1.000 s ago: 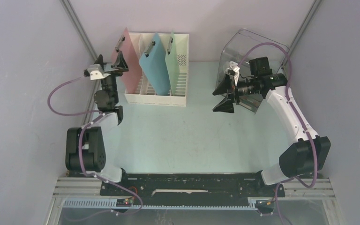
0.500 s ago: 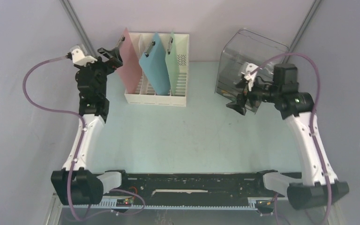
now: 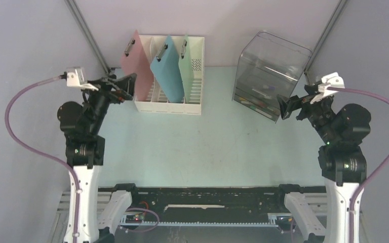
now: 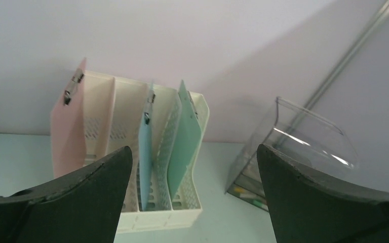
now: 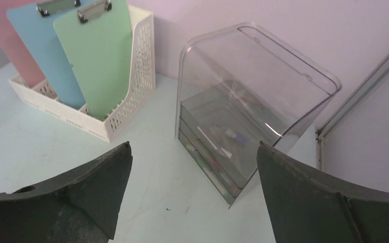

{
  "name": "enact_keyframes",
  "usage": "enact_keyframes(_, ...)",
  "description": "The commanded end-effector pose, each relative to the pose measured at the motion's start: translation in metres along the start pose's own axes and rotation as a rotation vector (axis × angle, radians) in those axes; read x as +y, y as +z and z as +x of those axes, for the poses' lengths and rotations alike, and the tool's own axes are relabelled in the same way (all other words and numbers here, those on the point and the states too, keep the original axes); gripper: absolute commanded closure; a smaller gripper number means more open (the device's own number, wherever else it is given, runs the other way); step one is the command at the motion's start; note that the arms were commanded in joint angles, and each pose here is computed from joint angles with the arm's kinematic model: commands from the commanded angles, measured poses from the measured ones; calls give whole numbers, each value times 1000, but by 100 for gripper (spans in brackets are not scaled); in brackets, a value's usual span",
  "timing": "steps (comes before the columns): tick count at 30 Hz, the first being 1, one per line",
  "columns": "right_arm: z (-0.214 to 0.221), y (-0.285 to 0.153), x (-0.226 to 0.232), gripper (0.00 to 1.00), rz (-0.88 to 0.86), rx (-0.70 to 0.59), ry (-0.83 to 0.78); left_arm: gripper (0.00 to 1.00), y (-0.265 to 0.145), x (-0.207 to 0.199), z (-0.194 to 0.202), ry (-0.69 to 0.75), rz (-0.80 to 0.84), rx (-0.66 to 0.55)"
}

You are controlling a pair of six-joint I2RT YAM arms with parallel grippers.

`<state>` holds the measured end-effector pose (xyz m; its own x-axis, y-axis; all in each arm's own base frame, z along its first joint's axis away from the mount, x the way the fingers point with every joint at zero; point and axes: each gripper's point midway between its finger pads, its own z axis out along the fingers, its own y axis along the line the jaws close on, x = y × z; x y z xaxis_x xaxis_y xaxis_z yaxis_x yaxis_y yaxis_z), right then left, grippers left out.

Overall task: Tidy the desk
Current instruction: Place the folder in the storage box, then reset both arms

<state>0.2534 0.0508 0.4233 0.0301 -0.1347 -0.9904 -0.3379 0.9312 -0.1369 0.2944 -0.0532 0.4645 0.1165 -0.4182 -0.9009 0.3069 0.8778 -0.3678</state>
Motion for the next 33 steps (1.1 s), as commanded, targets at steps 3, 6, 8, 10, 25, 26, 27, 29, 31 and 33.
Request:
enact_keyframes(3,-17,-34,-13,0,174,-70,130,0,-35,-21,38,-36,119,97)
enact_keyframes(6,-22,-55,-7,0,192,-104,151,0,-45,-29,40,-49,150,96)
enact_keyframes(8,-28,-70,-3,0,200,-136,150,0,-50,-38,38,-67,181,101)
enact_keyframes(10,-30,-84,-1,0,221,-157,137,0,-53,-46,37,-88,213,112)
enact_keyframes(25,-49,-111,23,0,165,-259,105,0,-87,-69,28,-154,228,164)
enact_keyframes(26,-48,-113,24,0,164,-261,100,0,-89,-70,28,-158,230,164)
enact_keyframes(27,-48,-114,25,0,164,-263,94,0,-91,-71,27,-161,229,164)
enact_keyframes(29,-49,-117,26,0,164,-273,85,0,-95,-72,28,-159,227,164)
enact_keyframes(31,-47,-117,26,0,164,-275,86,0,-98,-70,29,-156,215,160)
enact_keyframes(33,-46,-115,26,0,158,-277,90,0,-101,-69,30,-149,209,161)
